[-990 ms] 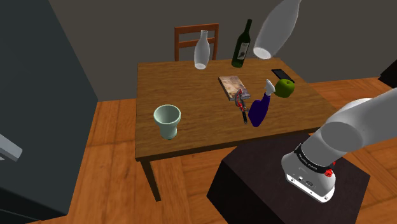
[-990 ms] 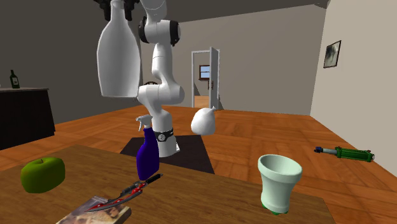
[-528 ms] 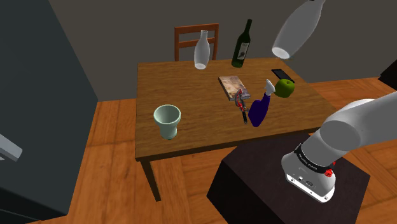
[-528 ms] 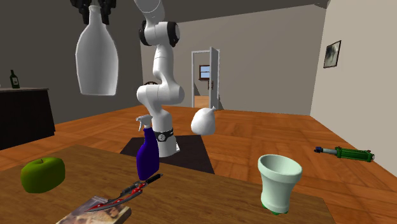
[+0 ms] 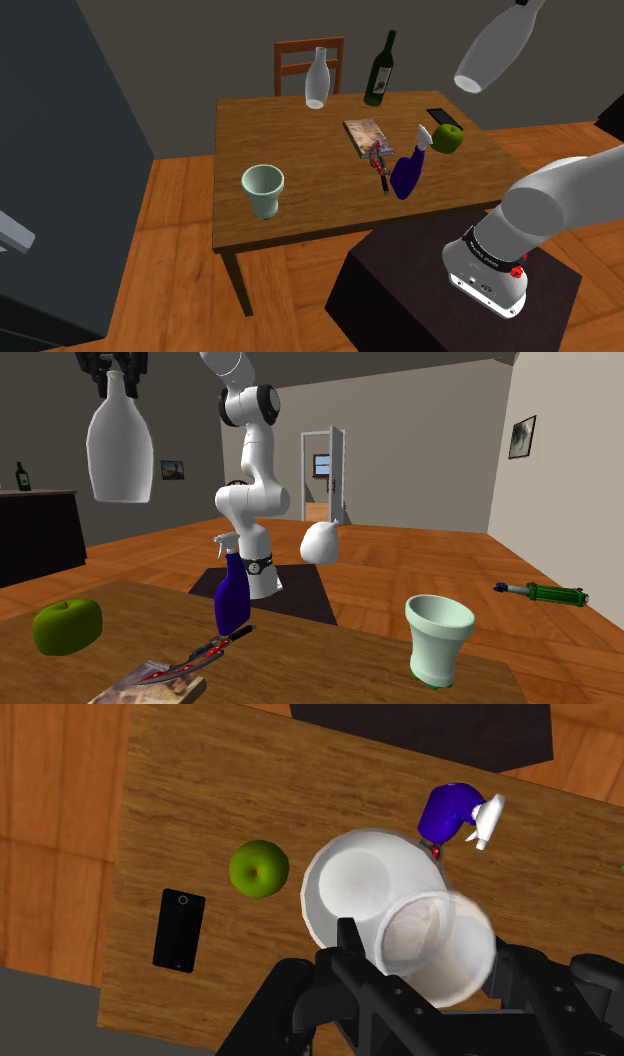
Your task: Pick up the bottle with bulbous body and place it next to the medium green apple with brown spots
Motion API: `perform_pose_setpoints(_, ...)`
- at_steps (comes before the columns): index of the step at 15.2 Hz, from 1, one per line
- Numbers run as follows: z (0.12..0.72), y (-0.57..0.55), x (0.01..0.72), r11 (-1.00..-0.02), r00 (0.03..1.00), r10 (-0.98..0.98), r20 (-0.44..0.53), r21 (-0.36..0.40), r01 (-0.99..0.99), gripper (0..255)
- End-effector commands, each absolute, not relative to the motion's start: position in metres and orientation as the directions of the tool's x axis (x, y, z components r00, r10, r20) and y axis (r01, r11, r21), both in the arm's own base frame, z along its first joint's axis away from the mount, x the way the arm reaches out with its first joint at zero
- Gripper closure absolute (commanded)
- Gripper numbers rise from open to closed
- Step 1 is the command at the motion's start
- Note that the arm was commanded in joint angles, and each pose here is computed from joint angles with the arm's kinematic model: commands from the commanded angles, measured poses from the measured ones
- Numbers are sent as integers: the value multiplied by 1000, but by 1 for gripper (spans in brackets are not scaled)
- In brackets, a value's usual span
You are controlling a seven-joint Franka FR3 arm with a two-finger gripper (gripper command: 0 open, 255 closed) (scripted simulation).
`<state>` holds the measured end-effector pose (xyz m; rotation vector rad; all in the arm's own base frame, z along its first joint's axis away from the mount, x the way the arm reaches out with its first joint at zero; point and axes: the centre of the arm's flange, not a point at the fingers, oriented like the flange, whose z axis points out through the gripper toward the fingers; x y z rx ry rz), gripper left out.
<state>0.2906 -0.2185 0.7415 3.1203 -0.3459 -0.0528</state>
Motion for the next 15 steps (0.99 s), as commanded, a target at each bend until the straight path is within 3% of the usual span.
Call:
perform_pose_setpoints(1,731,-224,287,-976,975,-218,-33,6,-218,255)
perform_pose_setpoints(15,657,-224,287,-976,975,-218,-33,6,-218,255)
